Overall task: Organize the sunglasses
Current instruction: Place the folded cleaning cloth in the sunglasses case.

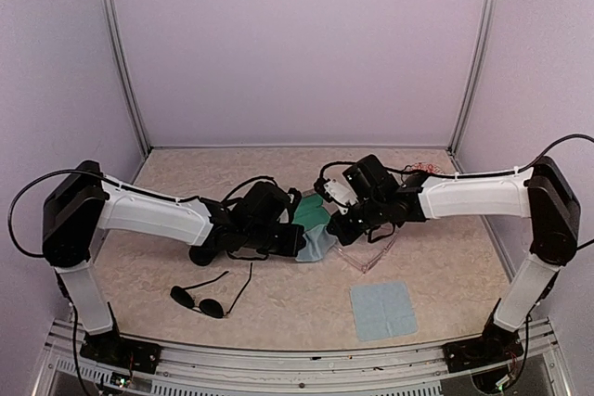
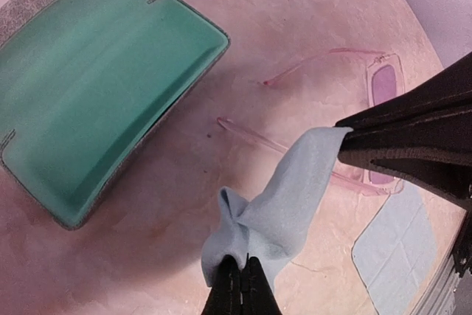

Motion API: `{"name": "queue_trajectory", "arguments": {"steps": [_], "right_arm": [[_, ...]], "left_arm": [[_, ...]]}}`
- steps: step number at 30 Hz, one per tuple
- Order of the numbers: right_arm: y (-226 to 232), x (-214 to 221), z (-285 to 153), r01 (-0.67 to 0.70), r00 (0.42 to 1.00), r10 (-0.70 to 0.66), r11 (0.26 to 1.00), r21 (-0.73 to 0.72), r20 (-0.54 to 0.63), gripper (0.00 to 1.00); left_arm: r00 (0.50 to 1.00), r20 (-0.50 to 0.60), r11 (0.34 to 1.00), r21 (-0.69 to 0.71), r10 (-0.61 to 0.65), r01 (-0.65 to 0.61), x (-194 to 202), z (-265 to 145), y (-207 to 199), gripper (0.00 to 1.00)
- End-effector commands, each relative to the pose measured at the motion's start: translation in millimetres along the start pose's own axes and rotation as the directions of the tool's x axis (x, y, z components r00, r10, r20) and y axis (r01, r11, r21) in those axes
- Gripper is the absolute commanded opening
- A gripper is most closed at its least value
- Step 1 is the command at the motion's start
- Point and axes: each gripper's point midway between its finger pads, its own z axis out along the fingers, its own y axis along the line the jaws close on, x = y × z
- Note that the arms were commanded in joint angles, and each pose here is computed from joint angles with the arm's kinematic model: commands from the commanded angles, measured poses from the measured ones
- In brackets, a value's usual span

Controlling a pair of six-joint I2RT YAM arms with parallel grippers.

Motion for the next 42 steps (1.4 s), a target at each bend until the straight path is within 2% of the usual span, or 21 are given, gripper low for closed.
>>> {"name": "queue_trajectory", "arguments": {"steps": [1, 11, 18, 28, 42], "right_arm": [[-16.5, -10.7, 11.0, 0.0, 1.0, 0.0, 0.999, 0.036, -0.003, 0.0], [-56.3, -29.9, 30.6, -0.033, 0.999, 0.031, 0.994, 0.104, 0.021, 0.0], [-70.5, -45.5, 43.4, -0.048, 0.998, 0.043, 0.993, 0.105, 0.046, 0.0], [-78.0, -58.9, 62.1, -0.049, 0.998, 0.044, 0.994, 0.093, 0.054, 0.0], [-83.5, -57.9, 80.2, -0.038, 0.999, 0.038, 0.996, 0.084, 0.01, 0.0]], "left_arm": [[0.998, 0.067, 0.999, -0.037, -0.019, 0.022, -23.4, 11.4, 3.5, 0.0], [0.986, 0.153, 0.989, -0.117, -0.073, 0.092, -46.8, 18.5, 28.0, 0.0], [0.983, 0.169, 0.982, -0.16, -0.072, 0.099, -51.9, 30.0, 37.6, 0.0], [0.97, 0.233, 0.968, -0.217, -0.074, 0.126, -65.3, 29.7, 50.1, 0.0], [0.968, 0.243, 0.946, -0.296, -0.056, 0.129, -61.2, 37.9, 69.9, 0.0]]}}
